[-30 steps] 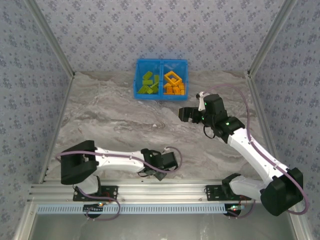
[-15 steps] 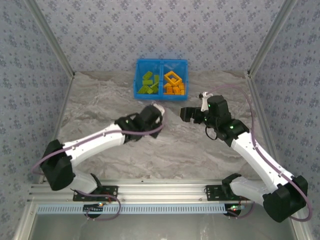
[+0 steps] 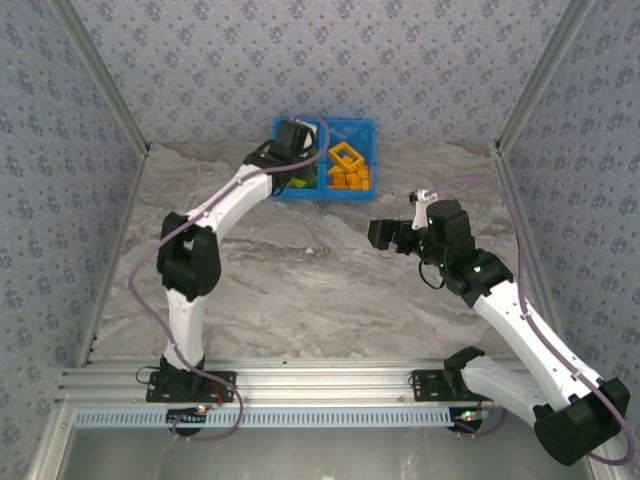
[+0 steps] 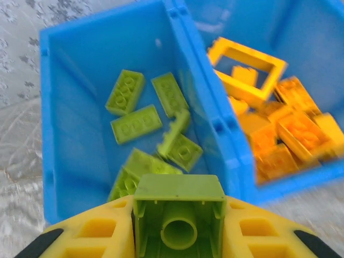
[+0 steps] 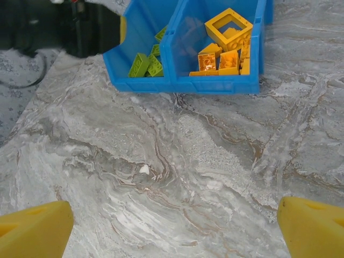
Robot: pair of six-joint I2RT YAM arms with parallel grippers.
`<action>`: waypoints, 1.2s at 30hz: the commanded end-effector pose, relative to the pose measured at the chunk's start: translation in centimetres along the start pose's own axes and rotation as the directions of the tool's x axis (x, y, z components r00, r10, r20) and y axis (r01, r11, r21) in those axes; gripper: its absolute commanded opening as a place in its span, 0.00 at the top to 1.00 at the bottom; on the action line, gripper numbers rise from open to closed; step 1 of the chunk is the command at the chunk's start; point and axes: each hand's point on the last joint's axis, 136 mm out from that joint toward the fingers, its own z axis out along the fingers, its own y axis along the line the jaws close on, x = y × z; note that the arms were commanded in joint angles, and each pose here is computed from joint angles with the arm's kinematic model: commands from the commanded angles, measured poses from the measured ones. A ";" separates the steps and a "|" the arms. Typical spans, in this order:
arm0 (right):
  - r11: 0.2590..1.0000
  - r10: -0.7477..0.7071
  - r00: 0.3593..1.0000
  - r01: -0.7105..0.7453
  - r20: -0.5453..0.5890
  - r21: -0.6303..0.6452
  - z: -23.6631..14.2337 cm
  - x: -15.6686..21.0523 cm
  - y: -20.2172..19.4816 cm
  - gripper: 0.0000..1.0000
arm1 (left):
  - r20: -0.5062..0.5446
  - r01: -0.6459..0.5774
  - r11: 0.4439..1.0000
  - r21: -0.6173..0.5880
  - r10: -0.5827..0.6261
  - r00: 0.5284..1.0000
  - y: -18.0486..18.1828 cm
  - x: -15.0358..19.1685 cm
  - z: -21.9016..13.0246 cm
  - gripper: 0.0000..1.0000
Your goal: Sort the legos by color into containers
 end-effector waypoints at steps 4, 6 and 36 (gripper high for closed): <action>1.000 0.009 1.000 -0.009 0.014 0.013 -0.7 -0.5 -0.2 0.00 | -0.036 0.028 1.000 0.004 -0.027 0.999 1.4 -2.5 5.4 0.70; 1.000 0.006 1.000 -0.006 0.013 0.016 -0.9 -0.5 -0.2 0.00 | -0.053 0.029 1.000 0.001 -0.029 0.998 1.6 -2.1 7.3 0.68; 0.974 0.000 0.999 -0.009 0.043 0.227 0.2 -0.2 -4.6 0.00 | 0.358 0.099 0.961 0.259 -0.191 0.914 0.0 -12.1 -12.0 0.50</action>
